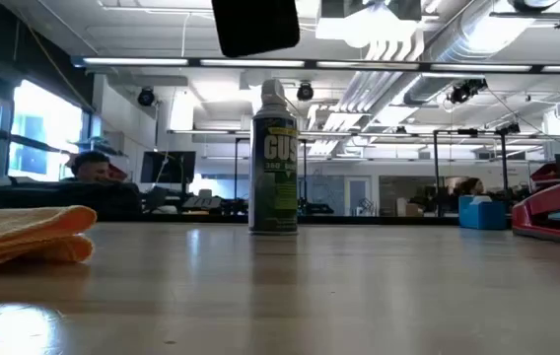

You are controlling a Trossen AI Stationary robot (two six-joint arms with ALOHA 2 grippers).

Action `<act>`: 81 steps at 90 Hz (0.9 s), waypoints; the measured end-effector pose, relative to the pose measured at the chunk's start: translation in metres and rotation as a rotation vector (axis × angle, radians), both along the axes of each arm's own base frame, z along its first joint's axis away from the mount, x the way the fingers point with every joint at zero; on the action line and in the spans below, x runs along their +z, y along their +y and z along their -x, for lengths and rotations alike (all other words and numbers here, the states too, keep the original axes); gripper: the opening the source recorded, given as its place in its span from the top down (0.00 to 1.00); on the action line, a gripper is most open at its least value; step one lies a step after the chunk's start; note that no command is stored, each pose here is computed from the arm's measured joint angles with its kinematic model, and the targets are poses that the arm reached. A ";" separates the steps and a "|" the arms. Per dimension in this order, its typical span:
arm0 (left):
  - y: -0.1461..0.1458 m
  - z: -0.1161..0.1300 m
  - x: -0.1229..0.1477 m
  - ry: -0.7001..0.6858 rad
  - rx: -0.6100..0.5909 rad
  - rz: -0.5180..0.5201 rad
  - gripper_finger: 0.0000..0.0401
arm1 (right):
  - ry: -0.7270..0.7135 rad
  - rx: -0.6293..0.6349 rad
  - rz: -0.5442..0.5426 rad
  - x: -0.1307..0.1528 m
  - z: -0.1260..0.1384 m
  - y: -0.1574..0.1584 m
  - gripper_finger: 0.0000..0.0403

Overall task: Apply microfiber cloth
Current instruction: Wipe the black cellphone using the green microfiber cloth

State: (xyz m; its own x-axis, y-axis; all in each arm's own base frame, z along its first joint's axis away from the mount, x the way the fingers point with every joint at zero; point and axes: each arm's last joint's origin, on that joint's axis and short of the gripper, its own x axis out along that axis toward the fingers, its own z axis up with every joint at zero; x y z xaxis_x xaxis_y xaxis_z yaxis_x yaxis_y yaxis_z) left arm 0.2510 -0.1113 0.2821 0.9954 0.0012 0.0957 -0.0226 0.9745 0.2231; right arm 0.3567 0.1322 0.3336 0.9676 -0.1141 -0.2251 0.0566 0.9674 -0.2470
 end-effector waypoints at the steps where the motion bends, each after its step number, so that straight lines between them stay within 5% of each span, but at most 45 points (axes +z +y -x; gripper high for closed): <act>1: 0.000 0.000 0.000 0.000 0.000 0.000 0.96 | 0.001 -0.001 0.001 0.000 0.000 0.000 0.65; 42: 0.000 0.000 0.001 -0.013 -0.006 -0.015 0.95 | 0.009 0.050 -0.049 -0.001 -0.005 -0.009 0.97; 81: -0.009 0.025 0.015 0.004 -0.001 -0.083 0.80 | -0.011 0.060 -0.027 0.007 0.001 -0.007 0.99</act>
